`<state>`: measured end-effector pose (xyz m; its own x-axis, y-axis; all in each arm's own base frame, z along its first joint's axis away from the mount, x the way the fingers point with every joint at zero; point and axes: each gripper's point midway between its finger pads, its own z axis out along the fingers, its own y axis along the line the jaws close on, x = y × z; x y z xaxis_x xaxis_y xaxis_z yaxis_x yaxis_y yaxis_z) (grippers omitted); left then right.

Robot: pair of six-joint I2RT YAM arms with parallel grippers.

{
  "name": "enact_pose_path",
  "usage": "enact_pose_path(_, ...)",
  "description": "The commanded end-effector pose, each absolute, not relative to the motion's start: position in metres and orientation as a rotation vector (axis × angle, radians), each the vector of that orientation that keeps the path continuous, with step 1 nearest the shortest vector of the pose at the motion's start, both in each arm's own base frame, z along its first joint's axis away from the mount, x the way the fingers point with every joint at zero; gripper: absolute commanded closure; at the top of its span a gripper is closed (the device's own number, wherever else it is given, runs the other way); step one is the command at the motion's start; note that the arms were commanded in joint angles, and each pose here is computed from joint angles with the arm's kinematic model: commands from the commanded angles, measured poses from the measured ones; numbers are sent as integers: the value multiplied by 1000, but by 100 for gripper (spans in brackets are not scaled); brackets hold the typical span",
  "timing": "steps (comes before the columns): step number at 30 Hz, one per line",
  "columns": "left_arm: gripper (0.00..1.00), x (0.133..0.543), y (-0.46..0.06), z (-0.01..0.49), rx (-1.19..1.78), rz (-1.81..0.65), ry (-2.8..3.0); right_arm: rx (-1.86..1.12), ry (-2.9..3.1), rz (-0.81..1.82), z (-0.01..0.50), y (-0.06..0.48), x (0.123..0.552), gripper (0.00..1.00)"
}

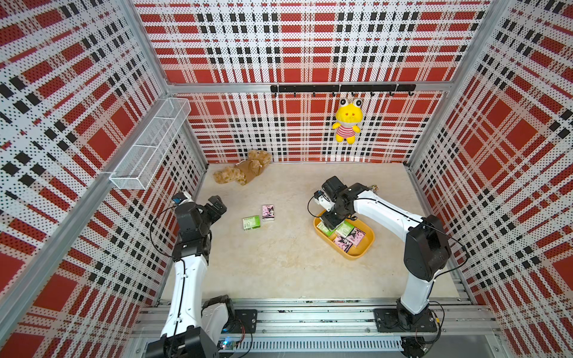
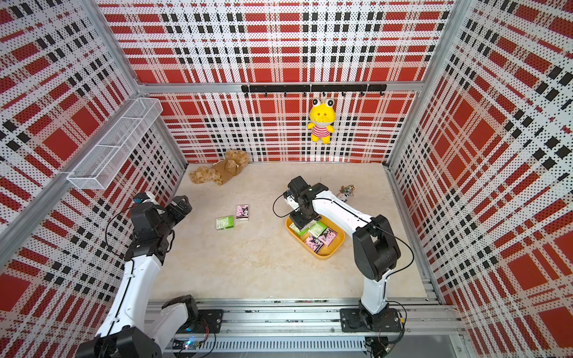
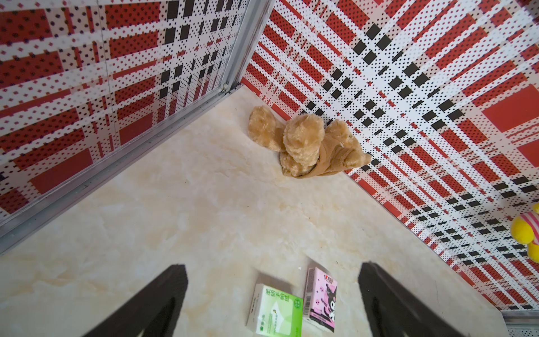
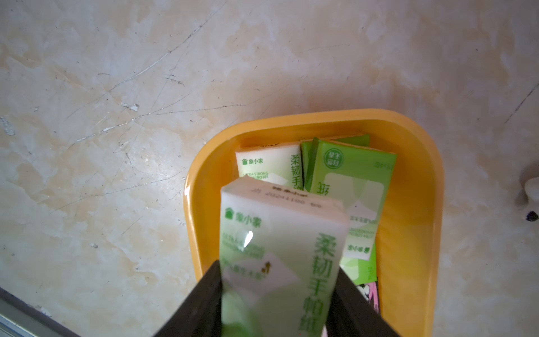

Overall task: Put the pocket tissues into the storage box
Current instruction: Place the pocket tissues in the storage box.

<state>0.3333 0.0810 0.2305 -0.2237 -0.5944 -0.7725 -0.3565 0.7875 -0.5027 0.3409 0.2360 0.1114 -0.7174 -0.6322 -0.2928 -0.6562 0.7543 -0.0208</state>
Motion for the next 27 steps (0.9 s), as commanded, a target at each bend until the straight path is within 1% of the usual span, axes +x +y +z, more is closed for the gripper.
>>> enact_pose_path(1,1,337,82,244,-696,-240,1816,-1011,2662,124,107,238,345,45)
enact_pose_path(15,1,337,83,244,-695,-233,1818,-1036,2705,158,81,243,343,44)
enact_pose_path(27,1,336,83,243,-694,-229,1821,-1042,2719,198,71,249,342,42)
